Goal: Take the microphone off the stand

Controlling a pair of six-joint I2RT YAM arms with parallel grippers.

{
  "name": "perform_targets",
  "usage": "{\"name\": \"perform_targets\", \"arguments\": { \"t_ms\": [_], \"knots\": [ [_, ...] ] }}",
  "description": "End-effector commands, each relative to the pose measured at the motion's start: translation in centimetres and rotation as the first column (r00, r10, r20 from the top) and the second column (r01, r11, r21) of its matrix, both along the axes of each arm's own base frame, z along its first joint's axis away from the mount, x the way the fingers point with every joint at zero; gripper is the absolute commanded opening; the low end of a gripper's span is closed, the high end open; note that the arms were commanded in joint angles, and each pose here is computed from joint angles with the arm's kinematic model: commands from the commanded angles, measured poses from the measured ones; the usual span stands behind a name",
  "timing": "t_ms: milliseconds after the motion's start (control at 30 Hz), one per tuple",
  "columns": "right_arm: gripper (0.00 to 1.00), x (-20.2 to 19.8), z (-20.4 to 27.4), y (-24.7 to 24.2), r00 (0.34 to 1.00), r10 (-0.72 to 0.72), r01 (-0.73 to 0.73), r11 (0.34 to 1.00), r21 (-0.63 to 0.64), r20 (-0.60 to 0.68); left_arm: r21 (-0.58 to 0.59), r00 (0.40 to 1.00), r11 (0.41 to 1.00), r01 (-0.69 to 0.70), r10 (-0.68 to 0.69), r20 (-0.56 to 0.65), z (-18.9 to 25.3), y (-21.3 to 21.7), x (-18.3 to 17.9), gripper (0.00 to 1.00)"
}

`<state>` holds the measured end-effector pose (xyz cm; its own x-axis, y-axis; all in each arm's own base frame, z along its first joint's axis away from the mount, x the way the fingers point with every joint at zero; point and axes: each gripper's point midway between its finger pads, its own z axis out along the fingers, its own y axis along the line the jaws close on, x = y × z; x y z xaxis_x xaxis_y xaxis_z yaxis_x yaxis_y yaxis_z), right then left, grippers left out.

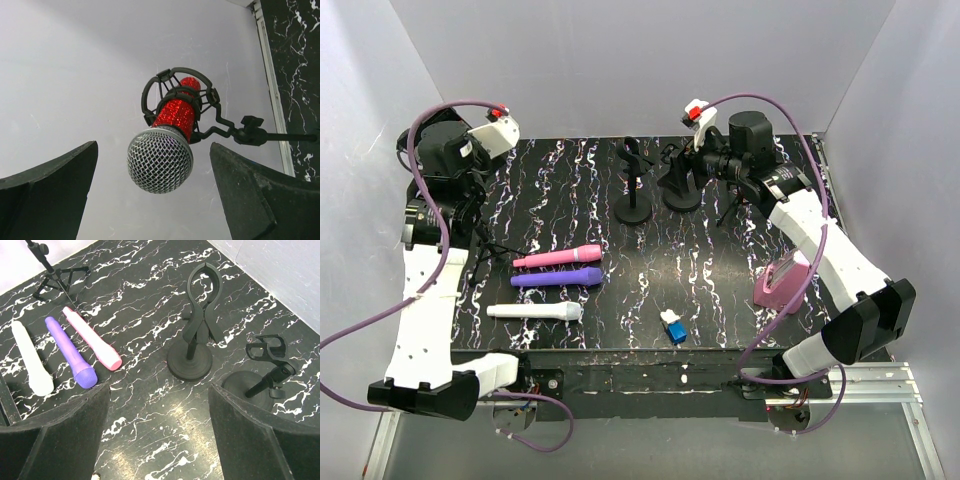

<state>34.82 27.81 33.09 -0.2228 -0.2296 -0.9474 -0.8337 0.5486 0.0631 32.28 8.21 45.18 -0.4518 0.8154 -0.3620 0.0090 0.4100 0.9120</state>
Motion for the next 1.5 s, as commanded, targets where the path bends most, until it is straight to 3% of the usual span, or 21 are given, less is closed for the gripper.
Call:
{"name": "perform_targets", "arguments": {
  "t_ms": [0, 200, 333, 667, 900, 1067, 1333, 1400, 1467],
  "knots": [
    [0.86, 0.5, 2.1, 0.1, 0.998, -0.015, 0.013, 0.999, 0.031, 0.056, -0.01, 0.997, 0.999, -0.047, 0.046, -0.063, -0.8, 0.9, -1.5, 0.94],
    [0.86, 0.2, 1.7, -0.2, 0.998, -0.023, 0.021, 0.999, 0.03, 0.052, 0.009, 0.994, 0.996, -0.087, 0.087, -0.059, -0.5, 1.8, -1.9, 0.91],
    [0.86, 0.0, 1.2, -0.2, 0.999, -0.022, 0.021, 0.999, 0.025, 0.039, 0.019, 0.994, 0.996, -0.087, 0.088, -0.068, -0.9, 1.9, -1.8, 0.83],
    [0.86, 0.1, 0.7, -0.2, 0.999, -0.031, 0.03, 0.999, 0.033, 0.028, 0.01, 0.992, 0.998, -0.058, 0.059, -0.11, -1.8, 1.3, -0.5, 0.73],
    [0.86, -0.3, 0.3, -0.6, 0.998, -0.045, 0.044, 0.998, 0.034, 0.044, 0.044, 0.988, 0.997, -0.066, 0.071, -0.136, -1.8, 1.5, 0.2, 0.51],
    [0.86, -0.8, -0.3, -0.9, 0.998, -0.047, 0.046, 0.998, 0.035, 0.041, -0.021, 0.987, 0.999, -0.039, 0.035, -0.158, -1.7, 0.5, 1.4, 0.47],
    [0.85, -0.5, -0.6, -0.5, 0.998, -0.048, 0.046, 0.998, 0.052, 0.04, -0.143, 0.99, 0.989, 0.036, -0.055, -0.129, -1.1, -2.6, 4.3, 0.07],
    [0.85, -0.6, -0.8, -0.3, 0.998, -0.043, 0.04, 0.998, 0.056, 0.042, -0.16, 0.989, 0.986, 0.049, -0.07, -0.13, -1.4, -3.2, 5.3, 0.01],
    [0.84, -0.8, -0.9, -0.1, 0.999, -0.029, 0.027, 0.998, 0.06, 0.043, -0.187, 0.99, 0.981, 0.057, -0.08, -0.117, -1.5, -3.8, 6.2, 0.0]
  ]
}}
